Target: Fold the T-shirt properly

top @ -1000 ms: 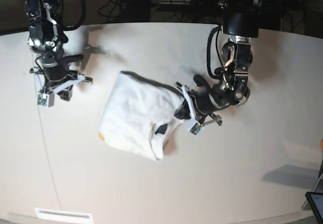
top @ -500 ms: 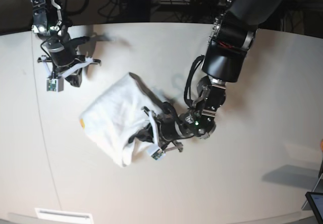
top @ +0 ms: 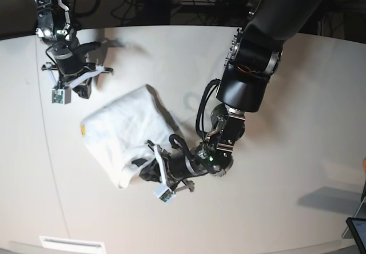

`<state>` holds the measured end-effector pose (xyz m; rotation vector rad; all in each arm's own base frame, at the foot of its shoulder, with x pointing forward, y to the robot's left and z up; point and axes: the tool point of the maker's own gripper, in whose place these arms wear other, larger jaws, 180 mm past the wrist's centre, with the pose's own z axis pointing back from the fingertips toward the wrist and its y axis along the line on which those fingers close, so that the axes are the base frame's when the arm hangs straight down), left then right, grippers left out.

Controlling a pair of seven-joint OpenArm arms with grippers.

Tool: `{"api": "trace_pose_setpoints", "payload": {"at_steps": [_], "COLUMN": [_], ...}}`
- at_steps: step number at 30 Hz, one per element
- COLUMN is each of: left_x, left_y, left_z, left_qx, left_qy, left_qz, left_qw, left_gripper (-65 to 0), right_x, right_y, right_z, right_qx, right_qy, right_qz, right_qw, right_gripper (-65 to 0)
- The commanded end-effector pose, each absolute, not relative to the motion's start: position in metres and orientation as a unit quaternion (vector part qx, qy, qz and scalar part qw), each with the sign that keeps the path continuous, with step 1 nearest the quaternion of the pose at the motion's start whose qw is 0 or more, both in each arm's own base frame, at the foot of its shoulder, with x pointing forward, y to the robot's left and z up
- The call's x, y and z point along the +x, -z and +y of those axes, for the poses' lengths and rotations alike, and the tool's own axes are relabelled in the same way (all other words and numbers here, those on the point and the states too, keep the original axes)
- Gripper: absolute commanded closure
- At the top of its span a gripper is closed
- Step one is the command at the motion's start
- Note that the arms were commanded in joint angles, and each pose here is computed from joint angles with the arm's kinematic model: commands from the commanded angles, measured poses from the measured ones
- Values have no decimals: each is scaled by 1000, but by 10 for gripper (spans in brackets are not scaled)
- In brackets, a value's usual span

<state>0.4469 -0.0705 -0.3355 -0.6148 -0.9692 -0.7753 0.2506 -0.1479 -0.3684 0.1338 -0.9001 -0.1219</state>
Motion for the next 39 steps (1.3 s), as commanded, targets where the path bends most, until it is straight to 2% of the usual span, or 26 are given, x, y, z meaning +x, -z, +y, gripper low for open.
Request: {"api": "trace_pose_setpoints", "payload": {"at_steps": [1, 5, 11, 16, 21, 29, 39], "left_x": [463, 467, 433, 404, 384, 370, 411], "left_y": [296, 272, 275, 288, 321, 353, 351], "left_z": [-77, -71, -31, 34, 60, 61, 13], "left_qx": [-291, -281, -222, -156, -137, -153, -209], "left_qy": [358, 365, 383, 342, 344, 330, 298], "left_qz": [-490, -518, -515, -512, -474, -439, -435], "left_qw": [740, 720, 734, 772, 799, 821, 824], "left_gripper": [0, 0, 0, 0, 0, 0, 0], "right_x": [257, 263, 300, 334, 362, 392, 367], "right_y": [360, 361, 337, 337, 349, 360, 392], "right_z": [-150, -153, -168, -192, -211, -218, -194], "right_qx": [62, 59, 41, 12, -5, 4, 30], "right_qy": [55, 56, 39, 36, 49, 30, 44], "right_qz": [-454, -455, -494, -501, -491, -478, -444], "right_qw": [887, 887, 868, 865, 870, 878, 894], "right_gripper": [-3, -3, -3, -3, -3, -3, -3]}}
